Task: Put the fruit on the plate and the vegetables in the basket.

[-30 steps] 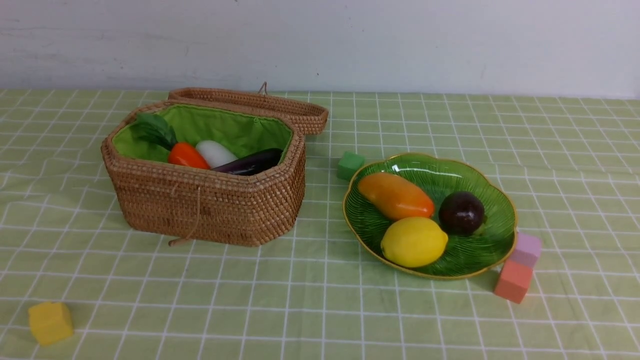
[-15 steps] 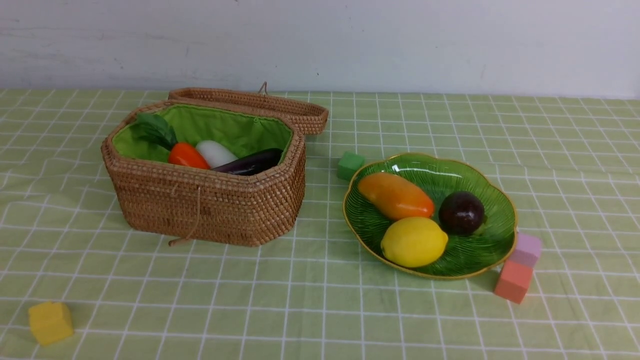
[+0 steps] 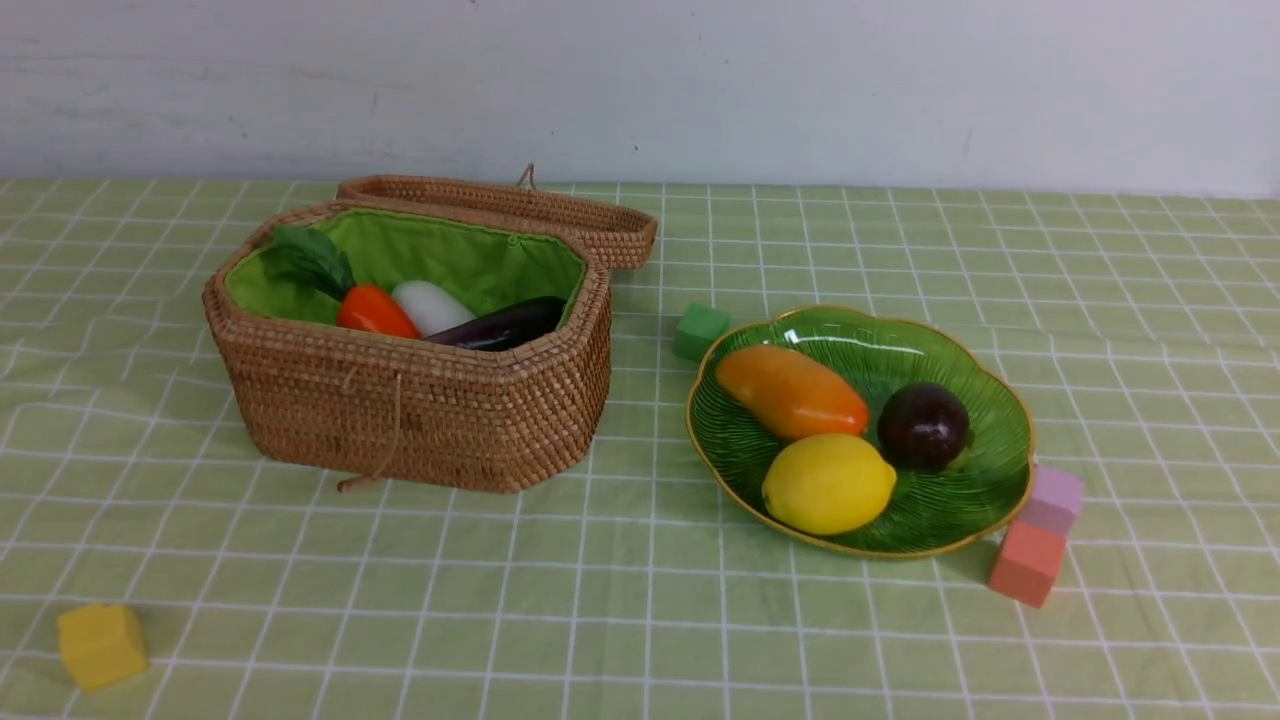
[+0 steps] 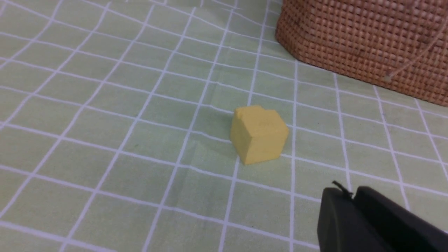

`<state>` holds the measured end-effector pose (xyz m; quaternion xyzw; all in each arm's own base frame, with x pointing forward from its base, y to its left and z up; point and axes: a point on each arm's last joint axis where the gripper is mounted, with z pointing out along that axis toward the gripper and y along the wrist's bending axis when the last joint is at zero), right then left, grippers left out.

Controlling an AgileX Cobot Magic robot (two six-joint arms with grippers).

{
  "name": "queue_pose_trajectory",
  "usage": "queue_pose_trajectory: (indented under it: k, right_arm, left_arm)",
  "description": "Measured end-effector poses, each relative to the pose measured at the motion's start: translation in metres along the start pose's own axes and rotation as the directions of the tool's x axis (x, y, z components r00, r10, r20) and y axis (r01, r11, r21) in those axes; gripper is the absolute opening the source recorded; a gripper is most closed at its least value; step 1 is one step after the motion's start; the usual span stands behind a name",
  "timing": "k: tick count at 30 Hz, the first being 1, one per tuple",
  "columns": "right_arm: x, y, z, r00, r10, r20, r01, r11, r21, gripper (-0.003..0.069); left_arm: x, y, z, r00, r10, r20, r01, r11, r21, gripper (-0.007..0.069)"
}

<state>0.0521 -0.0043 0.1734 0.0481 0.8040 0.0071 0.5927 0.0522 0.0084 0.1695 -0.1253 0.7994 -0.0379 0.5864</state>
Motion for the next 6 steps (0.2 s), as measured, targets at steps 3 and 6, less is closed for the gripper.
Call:
queue_pose_trajectory:
  k: [3, 6]
  right_arm:
    - [0.0000, 0.0000, 0.0000, 1.000, 0.000, 0.000, 0.000, 1.000, 0.000, 0.0242]
    - [0.0000, 0.0000, 0.0000, 1.000, -0.001, 0.000, 0.001, 1.000, 0.000, 0.0242]
  left_arm:
    - [-0.0002, 0.0008, -0.0001, 1.000, -0.005, 0.003, 0.005, 1.000, -0.014, 0.0057]
    - [-0.0002, 0.0009, -0.0001, 1.000, -0.005, 0.004, 0.005, 1.000, -0.016, 0.0057]
